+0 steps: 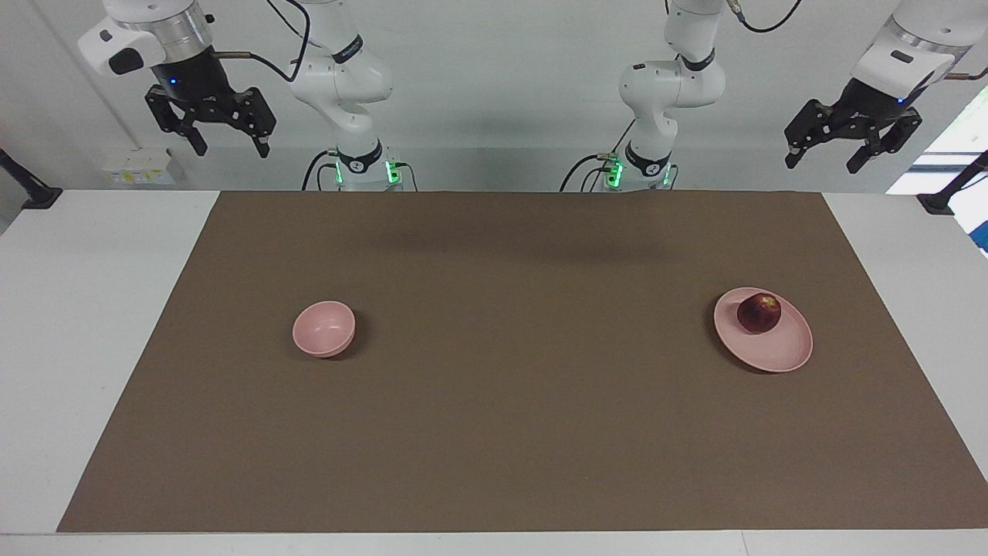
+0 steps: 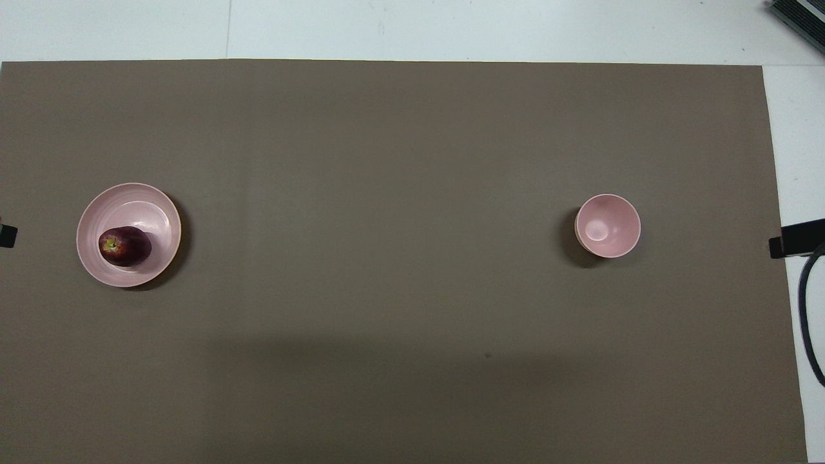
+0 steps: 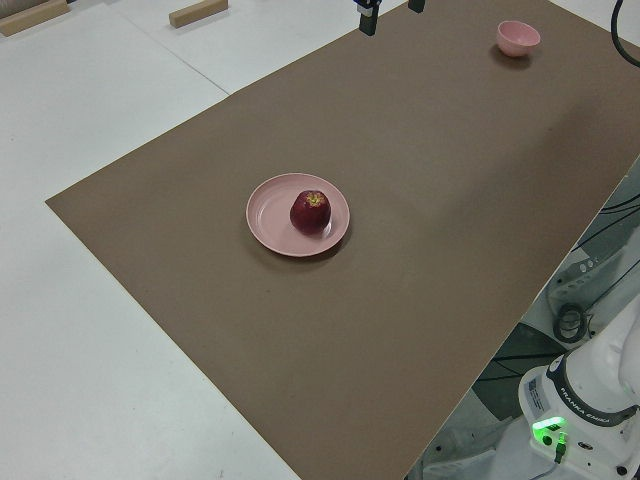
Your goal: Move apple from plate to bowl
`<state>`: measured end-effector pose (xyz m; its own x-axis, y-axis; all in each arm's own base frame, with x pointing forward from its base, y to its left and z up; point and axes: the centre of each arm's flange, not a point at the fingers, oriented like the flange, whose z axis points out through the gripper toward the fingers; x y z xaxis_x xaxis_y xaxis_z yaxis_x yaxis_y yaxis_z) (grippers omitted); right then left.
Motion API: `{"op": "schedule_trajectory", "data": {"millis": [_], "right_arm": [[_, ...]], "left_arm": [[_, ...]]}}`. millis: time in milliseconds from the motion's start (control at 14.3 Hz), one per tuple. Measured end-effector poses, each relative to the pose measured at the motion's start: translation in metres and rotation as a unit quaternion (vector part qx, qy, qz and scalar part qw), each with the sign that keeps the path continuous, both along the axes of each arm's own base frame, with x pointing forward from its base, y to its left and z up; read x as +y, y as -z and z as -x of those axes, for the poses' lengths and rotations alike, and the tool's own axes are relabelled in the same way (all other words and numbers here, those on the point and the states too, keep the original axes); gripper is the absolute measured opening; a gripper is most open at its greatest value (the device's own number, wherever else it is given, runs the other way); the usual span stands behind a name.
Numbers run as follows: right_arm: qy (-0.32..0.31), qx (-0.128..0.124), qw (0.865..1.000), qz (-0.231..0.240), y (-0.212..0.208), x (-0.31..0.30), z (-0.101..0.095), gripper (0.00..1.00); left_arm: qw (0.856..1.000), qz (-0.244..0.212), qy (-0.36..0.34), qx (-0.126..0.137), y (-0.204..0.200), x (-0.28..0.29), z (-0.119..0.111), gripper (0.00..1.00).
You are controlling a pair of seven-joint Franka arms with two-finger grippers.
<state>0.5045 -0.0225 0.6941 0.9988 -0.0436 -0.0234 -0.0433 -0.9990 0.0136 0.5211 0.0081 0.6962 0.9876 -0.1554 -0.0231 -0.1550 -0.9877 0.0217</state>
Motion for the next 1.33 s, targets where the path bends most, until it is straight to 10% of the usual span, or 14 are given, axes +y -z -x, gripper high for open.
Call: {"op": "schedule_trajectory", "data": {"millis": [1326], "right_arm": [[0.0, 0.0, 1.0, 0.0, 0.0, 0.0, 0.0, 1.0]], "left_arm": [[1.0, 0.001, -0.013, -0.002, 0.057, 0.014, -0.007, 1.0]]}}
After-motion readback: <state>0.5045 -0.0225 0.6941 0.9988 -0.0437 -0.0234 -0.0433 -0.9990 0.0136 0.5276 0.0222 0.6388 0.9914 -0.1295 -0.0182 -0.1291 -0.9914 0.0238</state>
